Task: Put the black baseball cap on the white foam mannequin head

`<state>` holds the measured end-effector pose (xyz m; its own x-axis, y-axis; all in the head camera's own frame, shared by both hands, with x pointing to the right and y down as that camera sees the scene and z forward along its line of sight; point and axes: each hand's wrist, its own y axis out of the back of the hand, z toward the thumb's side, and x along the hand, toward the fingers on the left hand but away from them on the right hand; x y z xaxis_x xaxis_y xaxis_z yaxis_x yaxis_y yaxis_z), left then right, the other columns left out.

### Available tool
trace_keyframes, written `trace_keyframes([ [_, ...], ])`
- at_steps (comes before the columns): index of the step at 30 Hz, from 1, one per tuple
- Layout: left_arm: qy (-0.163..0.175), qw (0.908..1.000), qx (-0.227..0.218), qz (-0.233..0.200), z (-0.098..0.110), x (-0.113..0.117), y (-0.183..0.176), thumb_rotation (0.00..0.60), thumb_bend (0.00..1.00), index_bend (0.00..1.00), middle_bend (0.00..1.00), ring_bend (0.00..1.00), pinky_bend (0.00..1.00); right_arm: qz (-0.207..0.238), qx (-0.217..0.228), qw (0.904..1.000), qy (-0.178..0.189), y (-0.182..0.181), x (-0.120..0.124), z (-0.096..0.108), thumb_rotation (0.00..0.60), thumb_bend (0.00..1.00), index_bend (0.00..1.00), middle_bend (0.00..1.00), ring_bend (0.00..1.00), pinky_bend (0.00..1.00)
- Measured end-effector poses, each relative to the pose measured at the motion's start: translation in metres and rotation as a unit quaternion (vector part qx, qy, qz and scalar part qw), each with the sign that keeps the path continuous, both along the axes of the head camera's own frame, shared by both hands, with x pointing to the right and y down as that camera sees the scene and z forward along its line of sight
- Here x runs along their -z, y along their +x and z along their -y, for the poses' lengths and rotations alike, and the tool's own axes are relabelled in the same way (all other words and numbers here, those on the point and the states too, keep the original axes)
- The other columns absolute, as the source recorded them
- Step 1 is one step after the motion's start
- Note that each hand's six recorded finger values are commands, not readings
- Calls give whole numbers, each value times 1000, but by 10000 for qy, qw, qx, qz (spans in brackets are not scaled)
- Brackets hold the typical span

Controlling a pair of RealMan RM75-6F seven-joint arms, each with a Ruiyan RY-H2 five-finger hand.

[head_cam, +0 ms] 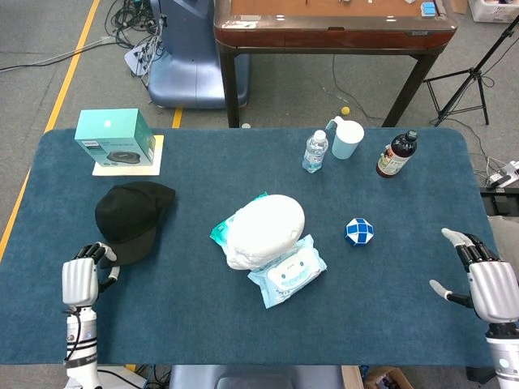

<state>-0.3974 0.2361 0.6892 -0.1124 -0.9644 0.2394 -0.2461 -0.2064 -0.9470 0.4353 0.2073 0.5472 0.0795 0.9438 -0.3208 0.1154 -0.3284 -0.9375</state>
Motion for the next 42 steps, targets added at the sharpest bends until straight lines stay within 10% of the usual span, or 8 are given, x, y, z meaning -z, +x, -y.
trace_keyframes([
  [42,2177,9645,-1343,651,87,83,6,600,429,821,588,493,497,29,-12,10000,58,1,3,0,600,0,164,233,180,416],
])
